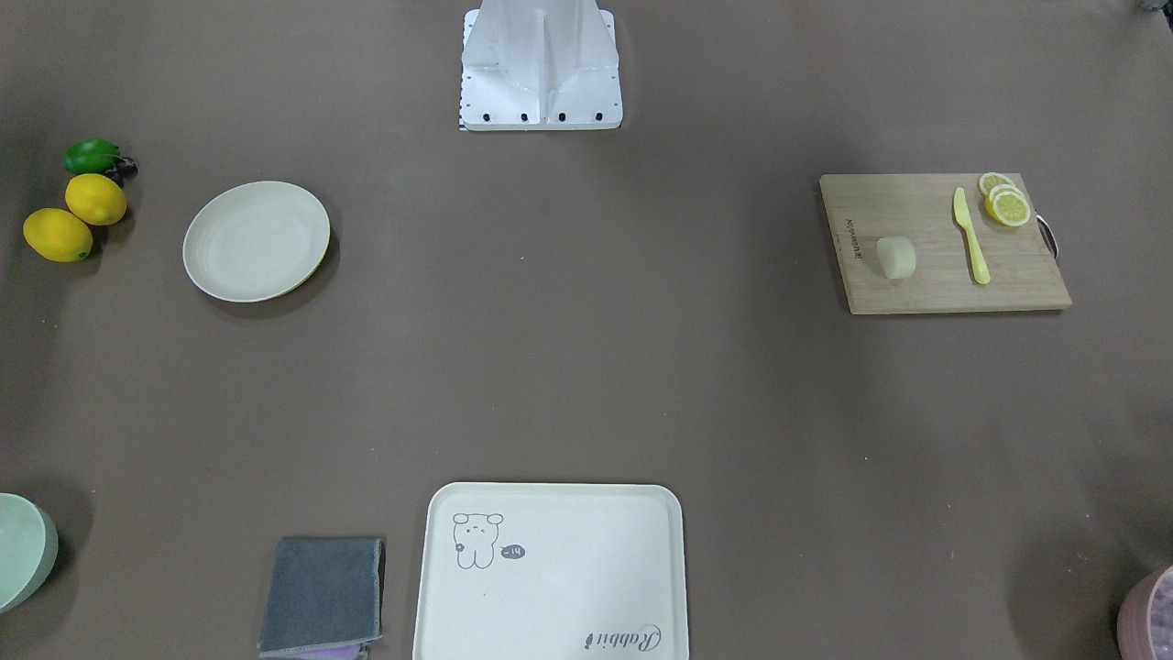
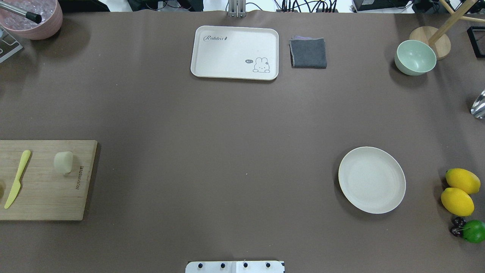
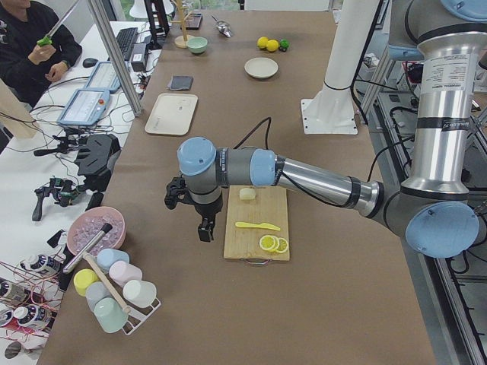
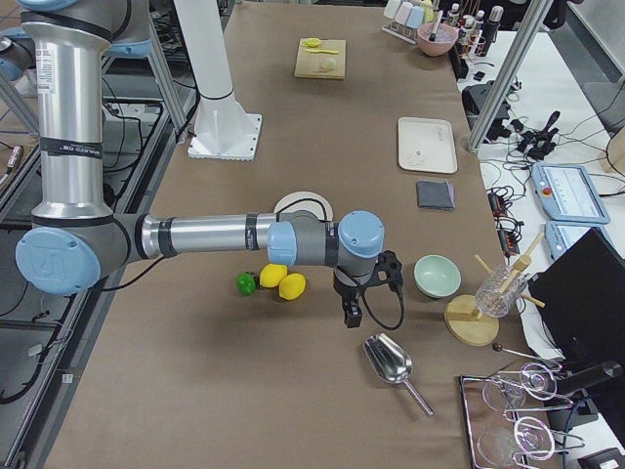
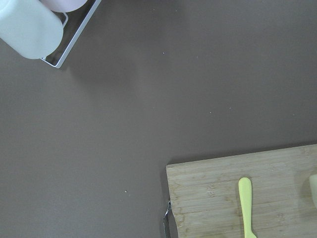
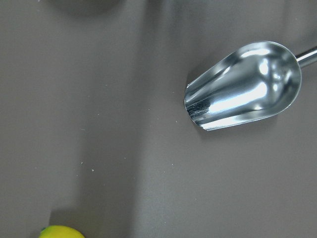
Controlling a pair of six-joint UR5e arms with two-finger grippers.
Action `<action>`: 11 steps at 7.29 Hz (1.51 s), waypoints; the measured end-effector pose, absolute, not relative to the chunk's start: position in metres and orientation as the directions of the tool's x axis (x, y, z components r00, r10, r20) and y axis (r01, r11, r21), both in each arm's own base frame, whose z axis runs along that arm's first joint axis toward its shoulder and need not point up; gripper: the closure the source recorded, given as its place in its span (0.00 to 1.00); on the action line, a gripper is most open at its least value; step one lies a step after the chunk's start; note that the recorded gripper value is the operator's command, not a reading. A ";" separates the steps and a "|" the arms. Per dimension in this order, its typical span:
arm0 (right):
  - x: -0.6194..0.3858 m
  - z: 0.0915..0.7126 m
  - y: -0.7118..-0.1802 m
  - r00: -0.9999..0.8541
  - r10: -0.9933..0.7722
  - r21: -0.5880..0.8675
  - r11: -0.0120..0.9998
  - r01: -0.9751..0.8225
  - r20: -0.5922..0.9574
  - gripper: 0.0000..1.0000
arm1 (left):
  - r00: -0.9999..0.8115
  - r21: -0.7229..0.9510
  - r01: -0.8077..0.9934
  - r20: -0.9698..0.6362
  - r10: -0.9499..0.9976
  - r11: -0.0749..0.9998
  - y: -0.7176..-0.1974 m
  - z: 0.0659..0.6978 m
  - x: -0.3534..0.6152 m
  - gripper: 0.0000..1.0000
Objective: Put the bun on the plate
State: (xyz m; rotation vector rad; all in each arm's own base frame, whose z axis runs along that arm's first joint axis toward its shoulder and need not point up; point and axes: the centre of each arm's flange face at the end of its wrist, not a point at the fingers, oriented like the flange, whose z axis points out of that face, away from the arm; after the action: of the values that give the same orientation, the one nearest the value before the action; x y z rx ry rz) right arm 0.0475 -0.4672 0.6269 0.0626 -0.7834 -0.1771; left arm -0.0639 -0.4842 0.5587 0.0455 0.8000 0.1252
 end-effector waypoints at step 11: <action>0.061 0.627 -0.453 0.701 -0.162 0.121 0.987 0.108 0.695 0.00 | 0.692 0.035 -0.083 -0.717 0.082 0.996 -0.464 0.617 -0.066 0.02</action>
State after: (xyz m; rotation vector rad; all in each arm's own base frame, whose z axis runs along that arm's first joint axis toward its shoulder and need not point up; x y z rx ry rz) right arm 0.0613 -0.4532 0.6271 0.0730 -0.7799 -0.1507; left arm -0.0659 -0.4639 0.6167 -0.0004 0.8011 0.0922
